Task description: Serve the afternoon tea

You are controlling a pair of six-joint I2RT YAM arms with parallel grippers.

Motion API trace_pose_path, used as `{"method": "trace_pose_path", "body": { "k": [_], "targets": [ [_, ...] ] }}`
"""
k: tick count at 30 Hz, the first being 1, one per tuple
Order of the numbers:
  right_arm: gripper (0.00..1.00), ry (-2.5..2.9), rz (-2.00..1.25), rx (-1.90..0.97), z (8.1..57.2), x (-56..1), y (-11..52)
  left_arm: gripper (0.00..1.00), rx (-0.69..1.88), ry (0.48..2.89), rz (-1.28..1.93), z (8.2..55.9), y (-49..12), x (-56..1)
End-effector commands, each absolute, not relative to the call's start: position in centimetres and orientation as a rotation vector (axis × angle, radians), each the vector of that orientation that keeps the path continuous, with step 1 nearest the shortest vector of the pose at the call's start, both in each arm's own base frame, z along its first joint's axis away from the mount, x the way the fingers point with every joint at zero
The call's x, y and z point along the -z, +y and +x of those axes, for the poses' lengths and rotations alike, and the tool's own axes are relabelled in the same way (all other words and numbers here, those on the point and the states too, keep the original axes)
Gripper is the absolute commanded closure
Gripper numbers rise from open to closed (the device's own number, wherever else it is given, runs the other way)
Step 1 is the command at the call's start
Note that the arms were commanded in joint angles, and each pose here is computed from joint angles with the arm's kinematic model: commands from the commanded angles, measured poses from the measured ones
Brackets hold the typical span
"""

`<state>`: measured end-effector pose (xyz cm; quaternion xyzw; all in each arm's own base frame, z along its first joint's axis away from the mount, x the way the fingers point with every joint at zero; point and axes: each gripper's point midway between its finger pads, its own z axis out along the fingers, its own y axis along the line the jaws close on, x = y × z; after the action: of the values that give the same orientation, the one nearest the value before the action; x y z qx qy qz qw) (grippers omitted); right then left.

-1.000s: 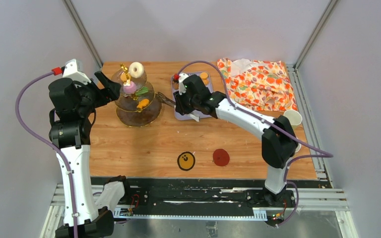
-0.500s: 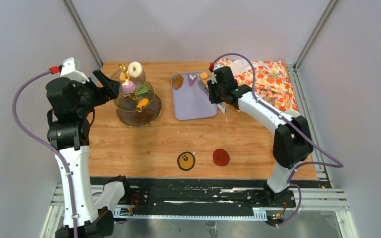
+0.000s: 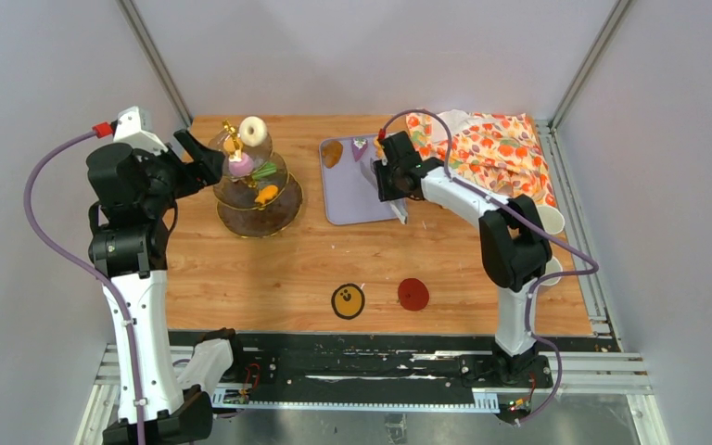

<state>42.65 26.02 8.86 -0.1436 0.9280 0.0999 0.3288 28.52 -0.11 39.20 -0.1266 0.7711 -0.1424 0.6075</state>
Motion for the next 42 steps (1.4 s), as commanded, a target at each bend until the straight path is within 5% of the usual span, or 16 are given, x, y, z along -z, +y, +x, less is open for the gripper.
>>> {"method": "trace_pose_path", "body": {
  "k": [1,22,31,42],
  "targets": [
    [0.63,2.382,-0.348,-0.283,43.8,-10.1,28.1,0.15,0.330,1.760,-0.268,28.5,-0.3,-40.2],
    [0.63,2.376,-0.209,-0.225,47.3,-8.5,29.6,0.15,0.327,1.763,-0.263,28.6,-0.3,-40.2],
    [0.99,2.356,-0.215,-0.235,46.2,-9.7,29.0,0.15,0.335,1.763,-0.262,28.6,-0.4,-40.1],
    [0.99,2.303,-0.308,-0.314,41.3,-13.4,27.2,0.15,0.341,1.759,-0.261,28.5,-0.5,-40.3]
  ]
}}
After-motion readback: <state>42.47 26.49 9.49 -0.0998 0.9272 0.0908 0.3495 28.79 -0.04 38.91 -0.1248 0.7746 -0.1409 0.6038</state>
